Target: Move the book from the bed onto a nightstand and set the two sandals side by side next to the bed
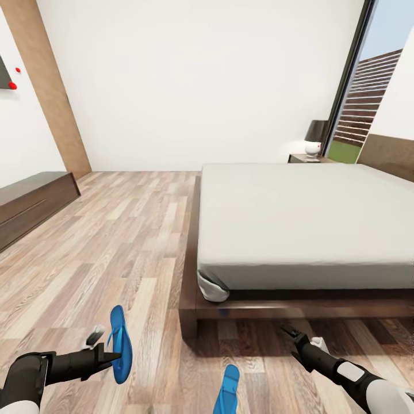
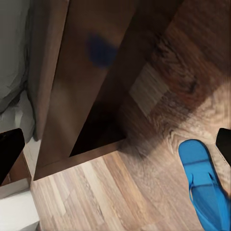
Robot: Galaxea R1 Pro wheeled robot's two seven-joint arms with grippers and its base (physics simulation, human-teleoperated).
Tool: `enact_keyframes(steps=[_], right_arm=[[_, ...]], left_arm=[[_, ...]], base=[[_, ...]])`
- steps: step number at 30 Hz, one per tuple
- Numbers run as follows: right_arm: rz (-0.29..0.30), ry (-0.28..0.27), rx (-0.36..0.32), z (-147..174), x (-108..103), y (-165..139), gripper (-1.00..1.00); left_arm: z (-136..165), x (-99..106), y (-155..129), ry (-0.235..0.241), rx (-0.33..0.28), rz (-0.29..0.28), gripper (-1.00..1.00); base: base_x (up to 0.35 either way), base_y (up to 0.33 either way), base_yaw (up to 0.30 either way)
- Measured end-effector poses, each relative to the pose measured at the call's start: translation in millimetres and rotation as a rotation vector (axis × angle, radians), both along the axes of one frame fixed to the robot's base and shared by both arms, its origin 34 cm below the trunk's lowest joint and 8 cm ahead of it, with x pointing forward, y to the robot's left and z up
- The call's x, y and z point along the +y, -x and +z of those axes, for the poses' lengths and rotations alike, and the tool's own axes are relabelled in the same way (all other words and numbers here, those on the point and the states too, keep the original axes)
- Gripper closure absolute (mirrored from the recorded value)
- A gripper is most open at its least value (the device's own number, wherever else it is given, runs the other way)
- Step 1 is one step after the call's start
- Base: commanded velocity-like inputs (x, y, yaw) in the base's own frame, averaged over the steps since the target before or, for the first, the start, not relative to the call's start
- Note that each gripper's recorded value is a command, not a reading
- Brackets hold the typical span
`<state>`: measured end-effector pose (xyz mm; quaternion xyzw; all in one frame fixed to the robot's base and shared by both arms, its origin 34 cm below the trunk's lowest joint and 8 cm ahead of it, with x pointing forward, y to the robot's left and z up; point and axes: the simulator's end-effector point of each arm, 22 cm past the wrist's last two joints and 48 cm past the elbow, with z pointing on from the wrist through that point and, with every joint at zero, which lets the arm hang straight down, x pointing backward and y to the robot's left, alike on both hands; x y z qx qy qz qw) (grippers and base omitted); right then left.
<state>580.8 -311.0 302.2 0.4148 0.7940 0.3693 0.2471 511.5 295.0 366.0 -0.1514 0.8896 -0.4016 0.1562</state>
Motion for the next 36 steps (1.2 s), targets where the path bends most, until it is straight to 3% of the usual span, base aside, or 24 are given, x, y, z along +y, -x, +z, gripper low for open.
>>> enact_keyframes(steps=[36], right_arm=[[0.002, -0.001, 0.001, -0.1, 0.3, 0.3, -1.00]], left_arm=[[-1.0, 0.8, 0.1, -0.005, 0.002, 0.001, 1.00]], base=[[0.000, -0.151, 0.000]])
